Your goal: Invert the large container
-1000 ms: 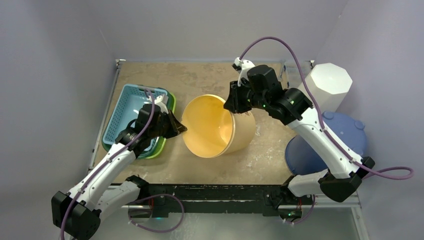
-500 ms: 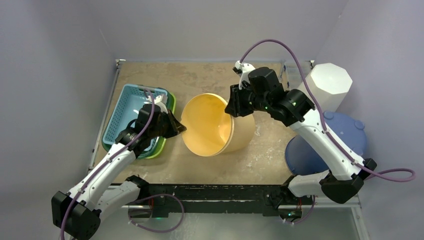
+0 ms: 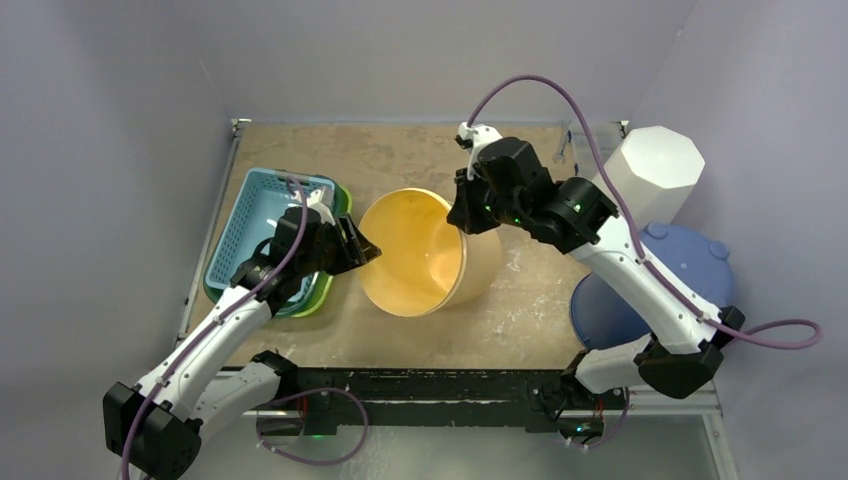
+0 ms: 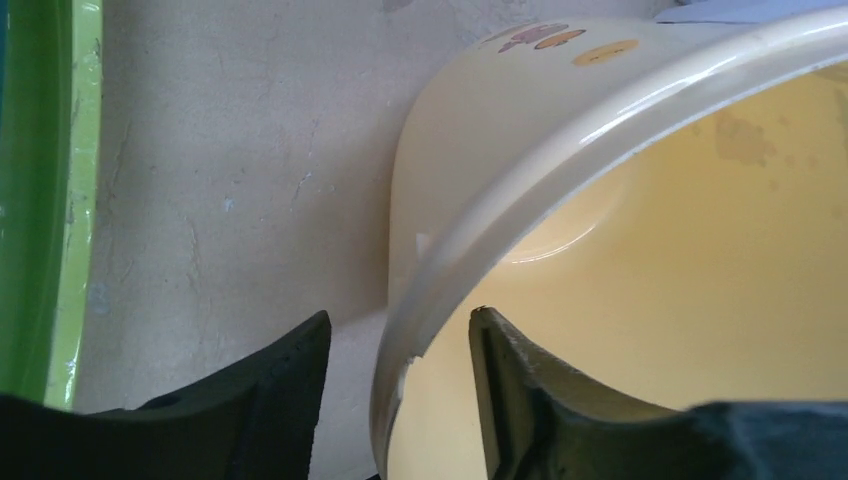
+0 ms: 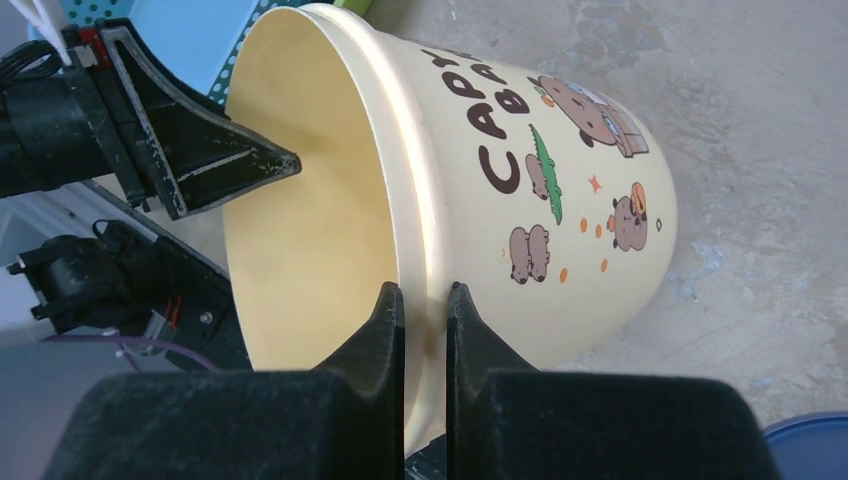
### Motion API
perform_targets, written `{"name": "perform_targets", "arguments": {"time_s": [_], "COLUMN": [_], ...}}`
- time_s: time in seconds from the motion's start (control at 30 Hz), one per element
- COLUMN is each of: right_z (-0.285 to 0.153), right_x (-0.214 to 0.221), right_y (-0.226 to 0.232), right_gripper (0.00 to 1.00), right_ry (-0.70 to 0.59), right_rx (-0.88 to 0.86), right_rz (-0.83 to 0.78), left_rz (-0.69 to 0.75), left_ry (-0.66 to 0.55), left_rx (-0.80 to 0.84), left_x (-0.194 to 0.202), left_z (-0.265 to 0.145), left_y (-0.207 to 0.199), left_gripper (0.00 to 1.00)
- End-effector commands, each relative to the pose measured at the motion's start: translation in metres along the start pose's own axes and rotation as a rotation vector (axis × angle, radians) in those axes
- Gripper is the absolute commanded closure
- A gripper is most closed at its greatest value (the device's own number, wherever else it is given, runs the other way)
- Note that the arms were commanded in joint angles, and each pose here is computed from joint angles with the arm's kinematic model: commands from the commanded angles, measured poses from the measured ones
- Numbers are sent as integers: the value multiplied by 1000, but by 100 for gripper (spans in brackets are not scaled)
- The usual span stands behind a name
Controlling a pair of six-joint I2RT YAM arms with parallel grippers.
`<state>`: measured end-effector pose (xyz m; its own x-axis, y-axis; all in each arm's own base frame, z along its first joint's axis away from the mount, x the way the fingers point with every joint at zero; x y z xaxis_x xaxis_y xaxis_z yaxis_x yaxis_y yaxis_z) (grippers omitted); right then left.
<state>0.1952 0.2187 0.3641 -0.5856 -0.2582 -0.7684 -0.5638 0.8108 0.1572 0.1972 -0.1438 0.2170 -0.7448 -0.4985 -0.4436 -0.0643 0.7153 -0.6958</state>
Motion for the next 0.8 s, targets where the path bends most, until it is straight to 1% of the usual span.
{"name": "perform_targets", "arguments": {"time_s": [0.0, 0.1, 0.2, 0.33, 0.37, 0.4, 0.53, 0.67, 0.7, 0.77], "right_z": [2, 6, 6, -2, -4, -6, -8, -2, 1, 2], "right_x": [-5, -6, -10, -22, -26, -29, -35, -30, -28, -27], "right_y": [-11, -15, -23, -33, -33, -34, -32, -26, -24, -19], "right_gripper": [100, 100, 100, 100, 100, 100, 100, 100, 100, 100], "right_ry": [15, 10, -6, -55, -73, -85, -107, -93, -87, -93], "right_rx": [196, 258, 343, 449, 458, 463, 453, 389, 366, 322], "right_rz": [-20, -32, -37, -44, -45, -45, -44, -43, -37, -28], "left_rz": [0, 10, 17, 19, 20, 22, 27, 19, 17, 17], "left_ry": [-51, -77, -103, -141, -146, -150, -148, -122, -116, -103], "left_rx": [28, 7, -26, -55, -57, -58, -59, -2, 23, 67], "left_x": [-10, -14, -18, -22, -23, -23, -23, -21, -21, -20], "left_z": [-4, -11, -19, -28, -29, -30, -31, -27, -26, -22], "left_y": [-10, -11, -10, -10, -9, -9, -10, -16, -19, -24], "left_gripper": [41, 32, 26, 20, 15, 14, 13, 15, 17, 30]}}
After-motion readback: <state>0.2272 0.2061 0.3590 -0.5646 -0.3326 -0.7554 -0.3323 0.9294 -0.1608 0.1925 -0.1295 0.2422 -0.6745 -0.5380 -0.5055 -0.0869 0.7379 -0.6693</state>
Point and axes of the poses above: each gripper's point midway between its finger pads, its own z axis out along the fingers, its own y axis along the line the jaws close on, x = y × z, the point moved 7 cm from there along -z, back along the fingers, and after that the axes turned 8 degrees about -z, right-handed, at the moved point
